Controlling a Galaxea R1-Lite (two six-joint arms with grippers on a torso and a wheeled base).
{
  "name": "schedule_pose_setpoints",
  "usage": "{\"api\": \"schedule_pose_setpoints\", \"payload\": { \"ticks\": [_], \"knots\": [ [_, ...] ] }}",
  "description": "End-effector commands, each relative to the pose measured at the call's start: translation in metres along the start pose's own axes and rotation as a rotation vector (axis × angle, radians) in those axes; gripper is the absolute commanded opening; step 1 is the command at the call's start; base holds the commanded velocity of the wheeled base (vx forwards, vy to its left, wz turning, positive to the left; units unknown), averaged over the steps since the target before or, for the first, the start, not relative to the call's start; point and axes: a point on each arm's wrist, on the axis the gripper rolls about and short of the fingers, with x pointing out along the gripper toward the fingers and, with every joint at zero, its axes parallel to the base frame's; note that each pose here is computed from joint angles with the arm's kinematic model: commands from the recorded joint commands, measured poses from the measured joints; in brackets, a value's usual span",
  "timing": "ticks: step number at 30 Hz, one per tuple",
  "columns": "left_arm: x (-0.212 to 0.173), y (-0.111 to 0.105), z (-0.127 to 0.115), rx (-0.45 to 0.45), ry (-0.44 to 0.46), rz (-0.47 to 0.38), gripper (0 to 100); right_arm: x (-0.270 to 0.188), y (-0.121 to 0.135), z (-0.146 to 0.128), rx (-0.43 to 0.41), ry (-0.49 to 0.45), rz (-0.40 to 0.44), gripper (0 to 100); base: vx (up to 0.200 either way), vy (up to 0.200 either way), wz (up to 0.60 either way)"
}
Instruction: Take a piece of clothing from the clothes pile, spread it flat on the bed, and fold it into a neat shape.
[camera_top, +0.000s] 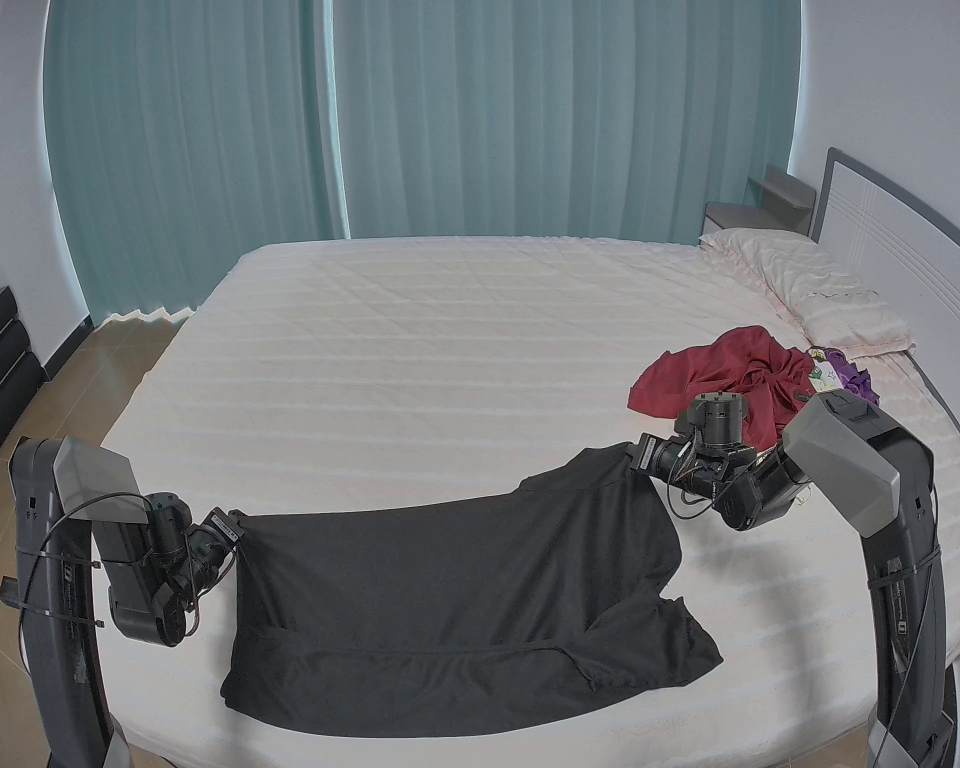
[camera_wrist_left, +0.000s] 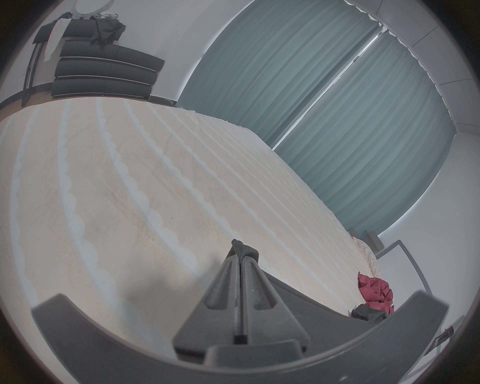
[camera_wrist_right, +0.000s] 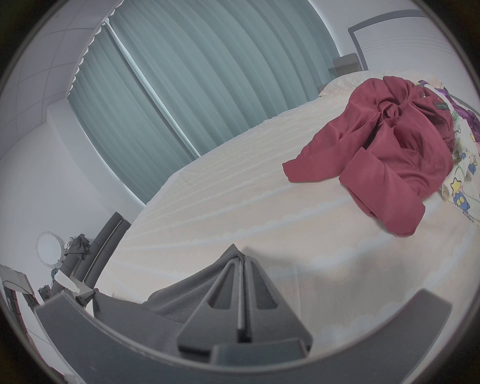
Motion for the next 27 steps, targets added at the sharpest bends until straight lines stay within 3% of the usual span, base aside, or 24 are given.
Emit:
{"api": "schedule_pose_setpoints", "payload": {
  "ticks": [1, 8, 11, 13, 19, 27],
  "knots": [
    [0.0, -0.001, 0.006, -0.001, -0.028, -0.01, 0, -0.004, 0.004, 0.001, -0.003, 0.002, 0.004, 0, 0.0, 0.0, 0.0],
    [-0.004, -0.003, 0.014, -0.006, -0.048, -0.013, 0, 0.003, 0.007, -0.023, -0.06, 0.055, 0.006, 0, 0.0, 0.0, 0.0],
    [-0.005, -0.003, 0.015, -0.006, -0.05, -0.013, 0, 0.004, 0.009, -0.022, -0.063, 0.049, 0.012, 0, 0.0, 0.0, 0.0],
    [-0.006, -0.003, 0.016, -0.007, -0.05, -0.011, 0, 0.008, 0.017, -0.009, -0.071, -0.014, 0.001, 0, 0.0, 0.0, 0.0],
    [-0.005, -0.002, 0.015, -0.008, -0.049, -0.007, 0, -0.002, 0.01, 0.009, -0.059, -0.046, -0.018, 0, 0.0, 0.0, 0.0],
    [-0.007, -0.001, 0.015, -0.007, -0.045, -0.002, 0, -0.016, 0.005, -0.004, -0.057, 0.023, -0.031, 0, 0.0, 0.0, 0.0]
  ]
}}
